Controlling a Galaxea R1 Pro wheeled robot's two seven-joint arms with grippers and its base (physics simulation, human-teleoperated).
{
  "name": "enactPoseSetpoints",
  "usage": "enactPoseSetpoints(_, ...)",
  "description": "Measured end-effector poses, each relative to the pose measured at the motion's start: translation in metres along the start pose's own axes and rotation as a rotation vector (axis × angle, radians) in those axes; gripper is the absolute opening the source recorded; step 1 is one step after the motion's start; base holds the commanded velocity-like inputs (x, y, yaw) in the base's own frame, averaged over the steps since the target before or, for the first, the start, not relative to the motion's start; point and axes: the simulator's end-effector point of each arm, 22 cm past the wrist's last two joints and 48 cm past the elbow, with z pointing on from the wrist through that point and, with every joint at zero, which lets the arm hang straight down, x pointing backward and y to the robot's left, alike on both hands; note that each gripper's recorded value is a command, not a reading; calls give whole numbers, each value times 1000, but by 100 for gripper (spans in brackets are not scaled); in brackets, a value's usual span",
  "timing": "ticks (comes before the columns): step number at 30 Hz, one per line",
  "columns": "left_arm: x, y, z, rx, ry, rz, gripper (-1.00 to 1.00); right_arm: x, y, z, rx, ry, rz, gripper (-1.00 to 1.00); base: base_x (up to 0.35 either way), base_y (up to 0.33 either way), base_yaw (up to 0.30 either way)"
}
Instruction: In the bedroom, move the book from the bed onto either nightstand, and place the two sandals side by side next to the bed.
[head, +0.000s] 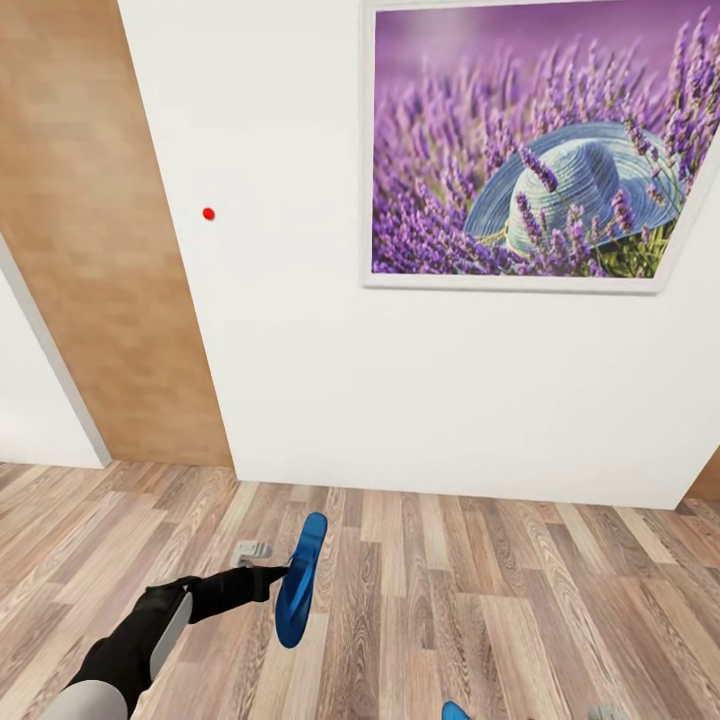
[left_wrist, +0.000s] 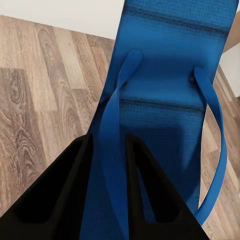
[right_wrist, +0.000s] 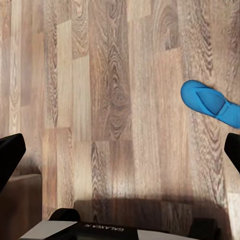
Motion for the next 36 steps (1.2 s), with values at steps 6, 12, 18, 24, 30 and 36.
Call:
enactPoseSetpoints(6, 6, 5, 5, 0, 0, -1, -100, -7, -12, -1, 3, 46, 61, 100, 0, 0, 0)
enactPoseSetpoints(12, 11, 10, 10, -1, 0, -2, -100, -41, 41, 9, -121, 208, 167, 100, 0, 0, 0)
enactPoseSetpoints(18, 16, 15, 15, -2, 0, -1, -100, -69, 84, 13, -202, 255, 139, 100, 0, 0, 0)
enactPoseSetpoints(24, 22, 21, 19, -5, -1, 0, -100, -33, -11, 8, 201, 434, -152, 100, 0, 0, 0)
enactPoseSetpoints(30, 27, 26, 24, -5, -1, 0, -100, -32, -90, -20, 508, 566, -449, 100, 0, 0, 0)
enactPoseSetpoints(36, 34, 32, 29, -6, 0, 1, -100, -48, -85, -9, 505, 526, -480, 100, 0, 0, 0)
